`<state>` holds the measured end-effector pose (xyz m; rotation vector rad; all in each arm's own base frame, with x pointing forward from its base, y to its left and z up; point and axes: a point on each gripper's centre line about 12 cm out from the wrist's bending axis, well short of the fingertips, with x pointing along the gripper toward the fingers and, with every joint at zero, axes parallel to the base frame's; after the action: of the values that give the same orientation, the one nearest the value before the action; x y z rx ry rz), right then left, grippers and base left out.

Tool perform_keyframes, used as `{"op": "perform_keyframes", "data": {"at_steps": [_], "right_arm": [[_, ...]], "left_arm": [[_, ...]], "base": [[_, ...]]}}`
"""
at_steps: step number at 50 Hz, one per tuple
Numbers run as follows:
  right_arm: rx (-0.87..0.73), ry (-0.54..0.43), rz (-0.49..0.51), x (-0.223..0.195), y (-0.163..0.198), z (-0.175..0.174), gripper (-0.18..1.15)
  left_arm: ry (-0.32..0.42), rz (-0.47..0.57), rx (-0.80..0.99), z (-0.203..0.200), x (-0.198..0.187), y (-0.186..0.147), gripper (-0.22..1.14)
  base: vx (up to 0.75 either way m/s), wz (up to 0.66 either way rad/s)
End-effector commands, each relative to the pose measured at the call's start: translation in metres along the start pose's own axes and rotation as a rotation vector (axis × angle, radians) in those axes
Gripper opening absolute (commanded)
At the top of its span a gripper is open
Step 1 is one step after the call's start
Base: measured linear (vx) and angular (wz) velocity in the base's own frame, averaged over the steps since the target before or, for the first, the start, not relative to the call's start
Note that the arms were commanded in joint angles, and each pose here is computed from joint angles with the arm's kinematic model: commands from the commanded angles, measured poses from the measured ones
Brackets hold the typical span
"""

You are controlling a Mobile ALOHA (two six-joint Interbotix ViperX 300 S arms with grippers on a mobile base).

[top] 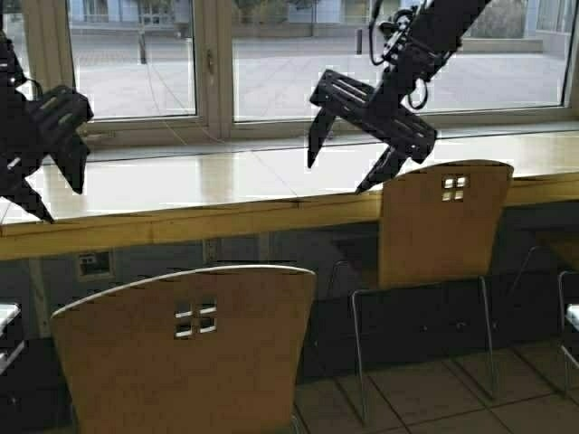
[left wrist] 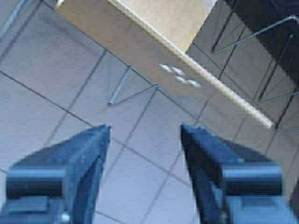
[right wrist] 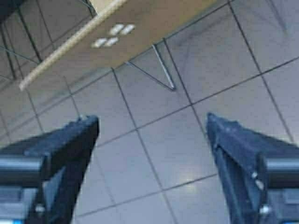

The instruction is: Push the chairs under the table

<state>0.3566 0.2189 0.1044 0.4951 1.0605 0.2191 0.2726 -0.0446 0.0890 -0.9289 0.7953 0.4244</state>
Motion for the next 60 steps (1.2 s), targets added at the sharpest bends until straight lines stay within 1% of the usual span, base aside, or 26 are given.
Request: {"op": "perform_keyframes", "data": {"at_steps": [1, 9, 13, 20, 24, 30, 39, 52, 60], "right_arm": [[0.127, -0.055, 0.057, 0.007, 0.020, 0.015, 1.00], [0.314, -0.060, 0.082, 0.034, 0.029, 0.020, 1.00], [0.397, -0.053, 0.078, 0.048, 0.026, 0.020, 1.00], [0.490, -0.028, 0.057, 0.072, 0.019, 0.014, 1.00], [0.524, -0.014, 0.037, 0.085, 0.012, 0.008, 1.00], [0.572, -0.001, 0.019, 0.101, 0.005, 0.003, 1.00], [0.597, 0.039, 0.021, 0.125, 0.008, -0.004, 1.00], [0.626, 0.100, -0.008, 0.153, -0.002, -0.023, 1.00], [0.638, 0.129, -0.029, 0.168, -0.011, -0.033, 1.00]], "left_arm": [[0.009, 0.047, -0.158, -0.012, 0.009, 0.007, 0.84], [0.033, 0.131, -0.337, -0.030, 0.029, 0.015, 0.84], [0.037, 0.192, -0.400, -0.038, 0.042, 0.024, 0.84], [0.043, 0.272, -0.461, -0.048, 0.057, 0.038, 0.84], [0.050, 0.296, -0.477, -0.051, 0.062, 0.041, 0.84], [0.036, 0.331, -0.531, -0.052, 0.068, 0.047, 0.84], [0.023, 0.375, -0.576, -0.057, 0.078, 0.055, 0.84], [0.017, 0.358, -0.596, -0.056, 0.098, 0.042, 0.84], [0.018, 0.379, -0.592, -0.059, 0.105, 0.046, 0.84]], "base": [[0.20, -0.05], [0.19, -0.04], [0.17, -0.03], [0.15, 0.00], [0.14, 0.02], [0.14, 0.03], [0.12, 0.03], [0.07, 0.04], [0.05, 0.04]]}}
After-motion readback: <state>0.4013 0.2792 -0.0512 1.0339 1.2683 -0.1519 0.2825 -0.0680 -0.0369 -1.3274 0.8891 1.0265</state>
